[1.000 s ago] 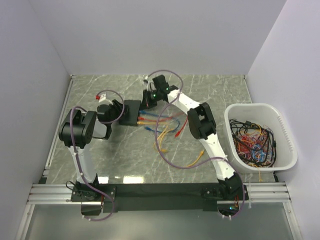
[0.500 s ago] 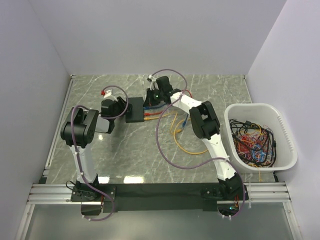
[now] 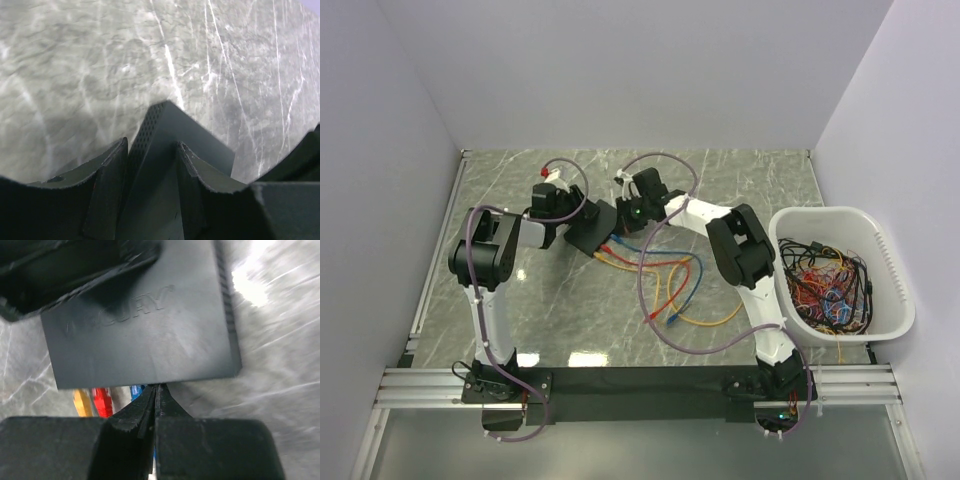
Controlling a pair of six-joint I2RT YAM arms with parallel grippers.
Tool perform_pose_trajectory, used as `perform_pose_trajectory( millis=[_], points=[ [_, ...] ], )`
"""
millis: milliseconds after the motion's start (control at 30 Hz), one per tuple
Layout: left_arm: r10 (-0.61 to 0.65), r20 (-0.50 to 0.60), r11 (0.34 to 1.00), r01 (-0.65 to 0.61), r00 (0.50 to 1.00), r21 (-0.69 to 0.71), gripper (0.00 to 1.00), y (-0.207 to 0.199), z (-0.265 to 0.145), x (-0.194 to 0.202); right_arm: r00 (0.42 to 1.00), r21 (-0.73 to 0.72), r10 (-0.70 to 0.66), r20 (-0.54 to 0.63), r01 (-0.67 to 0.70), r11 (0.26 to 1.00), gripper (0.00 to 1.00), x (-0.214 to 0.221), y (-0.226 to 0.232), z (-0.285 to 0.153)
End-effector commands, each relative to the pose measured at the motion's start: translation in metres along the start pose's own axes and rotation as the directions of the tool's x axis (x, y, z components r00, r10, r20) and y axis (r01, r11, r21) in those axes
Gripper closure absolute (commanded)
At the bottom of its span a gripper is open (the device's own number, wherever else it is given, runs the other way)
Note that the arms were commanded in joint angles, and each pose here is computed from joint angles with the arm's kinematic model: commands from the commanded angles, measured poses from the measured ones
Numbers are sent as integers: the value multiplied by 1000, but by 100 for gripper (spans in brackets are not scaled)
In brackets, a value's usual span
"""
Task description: Insert the plug into the switch port
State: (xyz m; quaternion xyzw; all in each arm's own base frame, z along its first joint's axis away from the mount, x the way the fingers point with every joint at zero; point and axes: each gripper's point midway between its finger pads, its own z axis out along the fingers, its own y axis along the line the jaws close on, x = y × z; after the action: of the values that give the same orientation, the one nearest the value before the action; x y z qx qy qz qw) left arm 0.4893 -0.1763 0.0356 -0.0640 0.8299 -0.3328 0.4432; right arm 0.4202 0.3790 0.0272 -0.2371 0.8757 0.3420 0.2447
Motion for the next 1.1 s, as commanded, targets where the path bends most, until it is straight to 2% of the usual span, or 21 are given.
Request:
perform_pose_trajectory(
  millis=[0, 133, 233, 267, 533, 633, 700, 767, 933, 1033, 1067],
  points=[
    [-85, -440, 983, 147, 894, 107, 52, -44, -14, 118, 975, -254, -148, 165, 187, 949, 100, -36, 117, -1],
    [-80, -438, 984, 140, 896, 107, 52, -44, -17, 117, 976, -214, -139, 167, 174, 961, 100, -41, 111, 3],
    [-82, -433, 985, 138, 898, 100, 52, -42, -20, 117, 977, -141, -139, 163, 163, 976, 93, -49, 100, 6],
    [-86, -431, 985, 140, 898, 96, 52, -40, -20, 115, 977, -126, -140, 159, 161, 979, 87, -52, 99, 4],
    [-96, -415, 983, 151, 905, 101, 52, -37, -11, 96, 981, -91, -151, 122, 163, 982, 76, -50, 95, 2],
    [-98, -392, 984, 148, 915, 101, 52, -36, -8, 82, 977, -13, -162, 137, 165, 986, 66, -57, 86, -9],
    [-104, -379, 984, 150, 919, 95, 52, -33, -9, 74, 973, 44, -175, 149, 171, 984, 54, -64, 82, -21],
    [-110, -360, 983, 154, 927, 98, 52, -32, -9, 61, 972, 84, -181, 151, 170, 982, 35, -67, 79, -32],
    [-123, -323, 981, 164, 938, 102, 52, -30, -12, 37, 954, 208, -194, 229, 147, 967, 23, -89, 81, -80],
    [-124, -293, 982, 160, 948, 101, 52, -28, -16, 22, 949, 286, -171, 266, 92, 954, 22, -86, 74, -111],
    [-128, -286, 982, 162, 950, 100, 52, -27, -18, 19, 959, 308, -149, 243, 69, 949, 21, -70, 65, -113]
  ],
)
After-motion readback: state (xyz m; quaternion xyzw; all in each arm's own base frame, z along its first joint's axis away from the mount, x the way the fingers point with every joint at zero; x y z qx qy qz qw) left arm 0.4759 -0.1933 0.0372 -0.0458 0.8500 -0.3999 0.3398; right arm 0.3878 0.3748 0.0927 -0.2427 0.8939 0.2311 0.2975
